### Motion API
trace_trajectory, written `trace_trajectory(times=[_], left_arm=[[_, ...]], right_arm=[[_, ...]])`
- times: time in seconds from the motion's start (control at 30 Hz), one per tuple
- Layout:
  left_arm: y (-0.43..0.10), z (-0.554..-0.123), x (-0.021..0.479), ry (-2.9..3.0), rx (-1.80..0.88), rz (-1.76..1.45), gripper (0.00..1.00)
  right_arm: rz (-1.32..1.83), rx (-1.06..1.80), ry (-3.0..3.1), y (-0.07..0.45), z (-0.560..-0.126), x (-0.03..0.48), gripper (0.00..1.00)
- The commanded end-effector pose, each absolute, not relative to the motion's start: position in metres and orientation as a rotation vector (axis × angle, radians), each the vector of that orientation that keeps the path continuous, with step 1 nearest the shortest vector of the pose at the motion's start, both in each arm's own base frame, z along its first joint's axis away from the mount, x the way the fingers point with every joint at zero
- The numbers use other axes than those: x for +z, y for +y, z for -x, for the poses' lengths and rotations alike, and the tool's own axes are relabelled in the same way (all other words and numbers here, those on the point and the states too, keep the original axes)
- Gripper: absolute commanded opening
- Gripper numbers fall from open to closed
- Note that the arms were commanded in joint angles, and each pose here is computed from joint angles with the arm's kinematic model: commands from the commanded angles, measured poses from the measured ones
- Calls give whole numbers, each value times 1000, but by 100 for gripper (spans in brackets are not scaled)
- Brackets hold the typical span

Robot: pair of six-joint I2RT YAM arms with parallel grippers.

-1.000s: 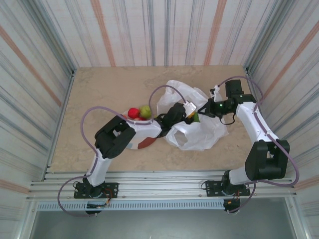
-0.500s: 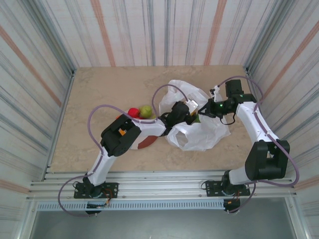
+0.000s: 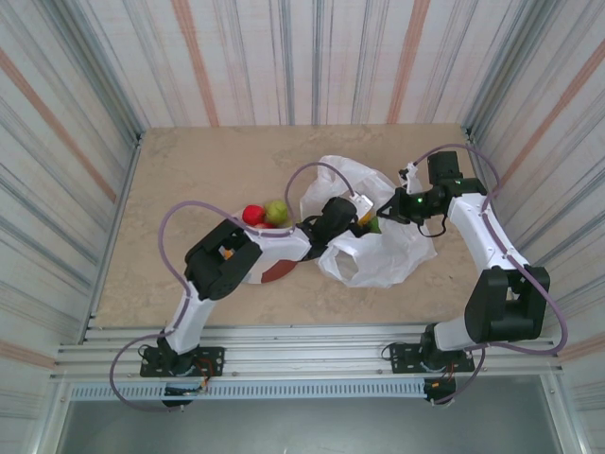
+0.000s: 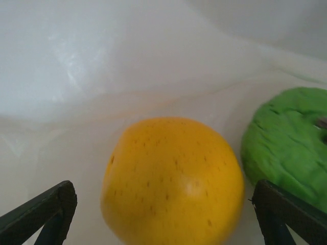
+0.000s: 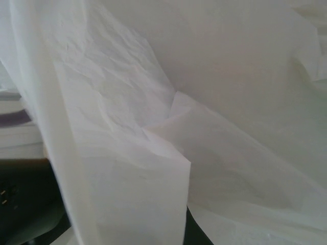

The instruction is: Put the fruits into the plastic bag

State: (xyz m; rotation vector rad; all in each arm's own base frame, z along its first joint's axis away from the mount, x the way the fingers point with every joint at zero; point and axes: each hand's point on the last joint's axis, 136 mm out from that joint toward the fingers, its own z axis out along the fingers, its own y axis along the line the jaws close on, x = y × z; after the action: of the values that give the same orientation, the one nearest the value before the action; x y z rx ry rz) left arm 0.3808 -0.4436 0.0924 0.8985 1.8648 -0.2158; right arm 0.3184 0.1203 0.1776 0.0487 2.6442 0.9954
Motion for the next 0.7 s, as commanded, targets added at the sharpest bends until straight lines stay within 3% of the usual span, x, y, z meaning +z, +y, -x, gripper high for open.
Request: trace_trajectory(times=[0.0, 0.27, 0.67], left_arm=[[-440, -356, 134, 1845, -346, -878, 93], [-419, -306, 150, 1898, -544, -930, 91], [-393, -273, 182, 1898, -644, -936, 89]], right_arm=[[-49, 933, 2649, 111, -314, 175, 0], [-56, 829, 2680, 100, -316, 167, 0], [-43, 824, 2696, 100, -317, 160, 0]])
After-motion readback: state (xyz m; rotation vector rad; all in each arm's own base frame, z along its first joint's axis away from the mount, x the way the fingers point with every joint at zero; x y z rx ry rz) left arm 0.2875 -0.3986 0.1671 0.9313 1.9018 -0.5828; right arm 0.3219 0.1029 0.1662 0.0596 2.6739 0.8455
